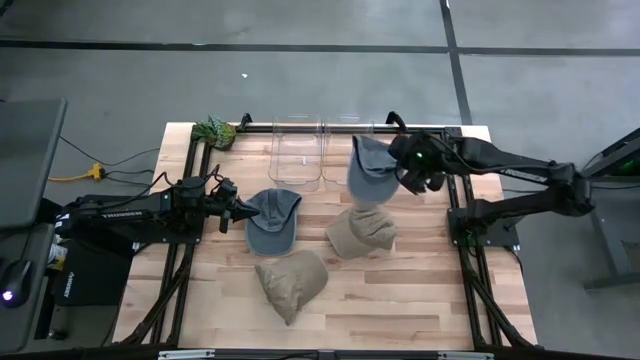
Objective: Pick & Place hat
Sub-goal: Put the right blue cap into the right transparent bin
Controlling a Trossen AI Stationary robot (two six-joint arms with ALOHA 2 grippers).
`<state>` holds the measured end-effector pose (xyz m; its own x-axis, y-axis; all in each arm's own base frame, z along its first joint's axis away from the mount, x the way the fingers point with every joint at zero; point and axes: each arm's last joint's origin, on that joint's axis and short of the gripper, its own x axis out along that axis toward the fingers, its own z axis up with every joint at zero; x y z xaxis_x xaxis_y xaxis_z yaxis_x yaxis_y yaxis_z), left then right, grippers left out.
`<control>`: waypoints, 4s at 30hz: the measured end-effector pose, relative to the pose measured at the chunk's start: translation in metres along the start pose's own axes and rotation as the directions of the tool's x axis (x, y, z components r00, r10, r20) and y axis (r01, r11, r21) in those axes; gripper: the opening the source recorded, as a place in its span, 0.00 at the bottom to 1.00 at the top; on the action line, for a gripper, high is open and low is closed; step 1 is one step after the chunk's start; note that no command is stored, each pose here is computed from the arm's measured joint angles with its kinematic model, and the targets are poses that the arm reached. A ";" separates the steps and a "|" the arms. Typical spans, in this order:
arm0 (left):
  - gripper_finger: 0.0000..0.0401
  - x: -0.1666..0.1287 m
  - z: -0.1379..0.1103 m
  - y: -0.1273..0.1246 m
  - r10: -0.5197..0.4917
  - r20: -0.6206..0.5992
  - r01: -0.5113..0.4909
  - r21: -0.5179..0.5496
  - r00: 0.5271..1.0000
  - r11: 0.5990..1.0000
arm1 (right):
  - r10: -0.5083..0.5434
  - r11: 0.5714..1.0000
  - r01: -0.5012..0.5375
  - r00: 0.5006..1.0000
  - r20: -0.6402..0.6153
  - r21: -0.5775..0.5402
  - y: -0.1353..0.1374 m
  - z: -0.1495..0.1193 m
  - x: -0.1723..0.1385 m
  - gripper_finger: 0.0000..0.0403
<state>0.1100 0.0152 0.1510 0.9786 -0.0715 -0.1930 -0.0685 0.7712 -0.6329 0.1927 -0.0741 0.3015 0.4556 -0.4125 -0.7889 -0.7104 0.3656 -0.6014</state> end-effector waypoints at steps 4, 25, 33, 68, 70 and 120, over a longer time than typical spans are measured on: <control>0.00 0.000 0.000 0.000 0.000 0.000 0.000 0.000 1.000 1.000 | -0.065 0.998 0.065 0.997 -0.046 0.001 -0.015 -0.004 0.017 0.03; 0.00 0.000 0.000 0.000 0.000 0.000 0.000 0.000 1.000 1.000 | -0.172 0.971 0.124 0.956 -0.239 -0.203 -0.052 -0.019 0.098 0.03; 0.00 0.000 0.000 0.000 0.000 0.000 0.000 0.000 1.000 1.000 | -0.141 0.965 0.077 0.959 -0.246 -0.251 -0.052 -0.020 0.119 0.03; 0.00 0.000 0.000 0.000 0.000 0.000 0.000 0.000 1.000 1.000 | -0.144 0.987 0.153 0.978 -0.152 0.054 -0.052 -0.022 0.127 0.23; 0.00 0.000 0.000 0.000 0.000 0.000 0.000 0.000 1.000 1.000 | -0.158 0.980 0.172 0.979 -0.131 0.099 -0.054 -0.022 0.124 0.23; 0.00 0.000 0.000 0.000 0.000 0.000 0.000 0.000 1.000 1.000 | 0.067 0.721 0.078 0.981 -0.182 0.688 -0.026 -0.033 0.087 0.23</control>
<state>0.1100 0.0152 0.1510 0.9786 -0.0715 -0.1929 -0.0683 0.7714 -0.6326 0.2328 -0.1473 0.2531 0.3015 -0.5317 -0.7915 -0.1078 0.8058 -0.5824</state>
